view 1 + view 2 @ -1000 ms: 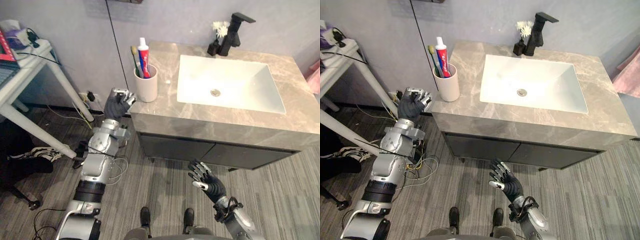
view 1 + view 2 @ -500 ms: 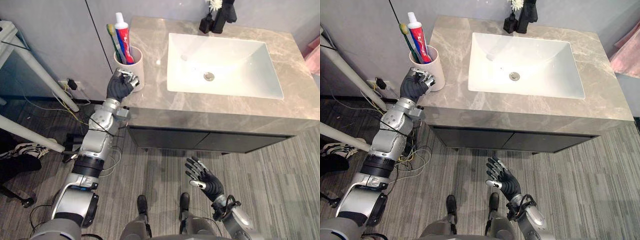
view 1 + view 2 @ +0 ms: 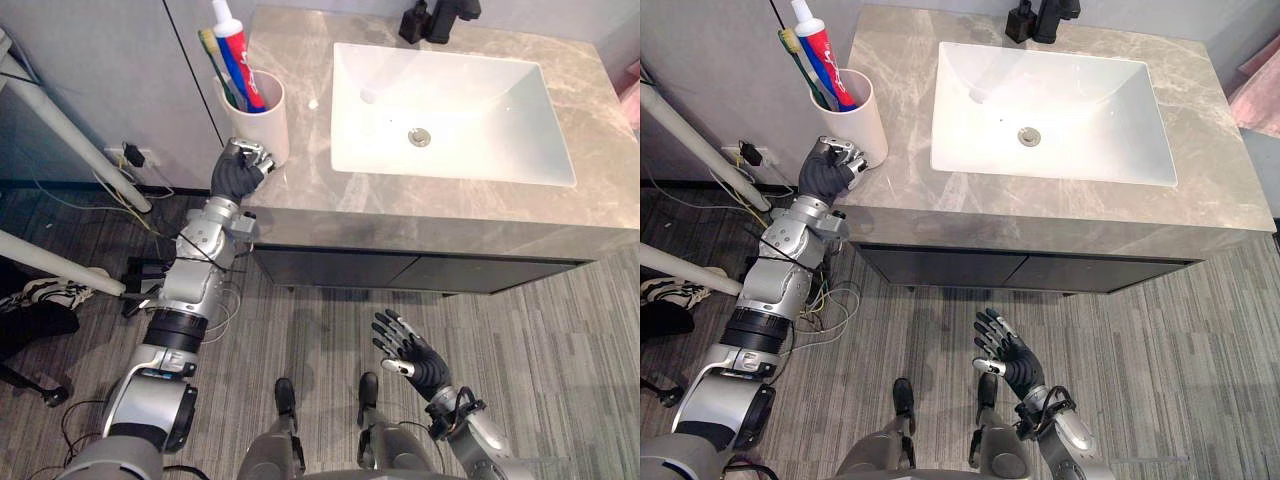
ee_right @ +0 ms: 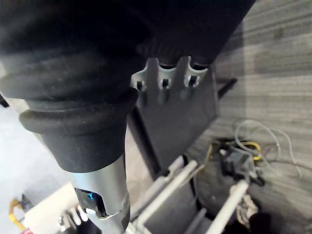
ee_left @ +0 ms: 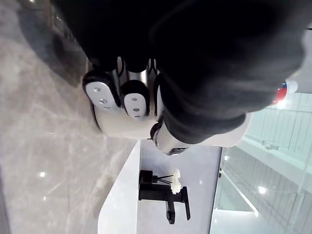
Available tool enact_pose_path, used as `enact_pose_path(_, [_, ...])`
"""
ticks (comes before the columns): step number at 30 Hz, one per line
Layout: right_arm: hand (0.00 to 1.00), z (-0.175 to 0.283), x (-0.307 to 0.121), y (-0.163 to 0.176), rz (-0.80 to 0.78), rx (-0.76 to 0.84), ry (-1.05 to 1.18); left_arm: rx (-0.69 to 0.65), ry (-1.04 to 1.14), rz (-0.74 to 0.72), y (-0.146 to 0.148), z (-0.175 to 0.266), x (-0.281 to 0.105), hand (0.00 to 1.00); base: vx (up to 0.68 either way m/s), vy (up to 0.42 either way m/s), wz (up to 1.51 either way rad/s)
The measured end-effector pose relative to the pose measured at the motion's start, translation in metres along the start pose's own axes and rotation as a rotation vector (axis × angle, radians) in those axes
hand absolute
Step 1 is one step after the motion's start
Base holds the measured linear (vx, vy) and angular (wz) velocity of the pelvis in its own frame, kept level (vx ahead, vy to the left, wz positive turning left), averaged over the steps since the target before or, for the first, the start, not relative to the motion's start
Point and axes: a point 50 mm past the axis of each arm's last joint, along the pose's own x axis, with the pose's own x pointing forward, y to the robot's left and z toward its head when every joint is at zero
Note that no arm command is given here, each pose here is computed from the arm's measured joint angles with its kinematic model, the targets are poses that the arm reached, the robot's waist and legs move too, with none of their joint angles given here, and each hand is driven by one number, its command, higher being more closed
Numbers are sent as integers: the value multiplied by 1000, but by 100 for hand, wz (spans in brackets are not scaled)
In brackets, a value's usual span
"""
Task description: Organize washtable
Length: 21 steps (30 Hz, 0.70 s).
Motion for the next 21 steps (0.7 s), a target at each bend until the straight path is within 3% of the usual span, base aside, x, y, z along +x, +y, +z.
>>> enact_pose_path(9, [0,-1,-1,0,-3,2,4,-45,-10,76,17,2,-3,100,3,1,0])
enact_pose_path(21, [0,-4,-2,2,4,6,13,-12,-41,74,18,15,7,100,0,0,0])
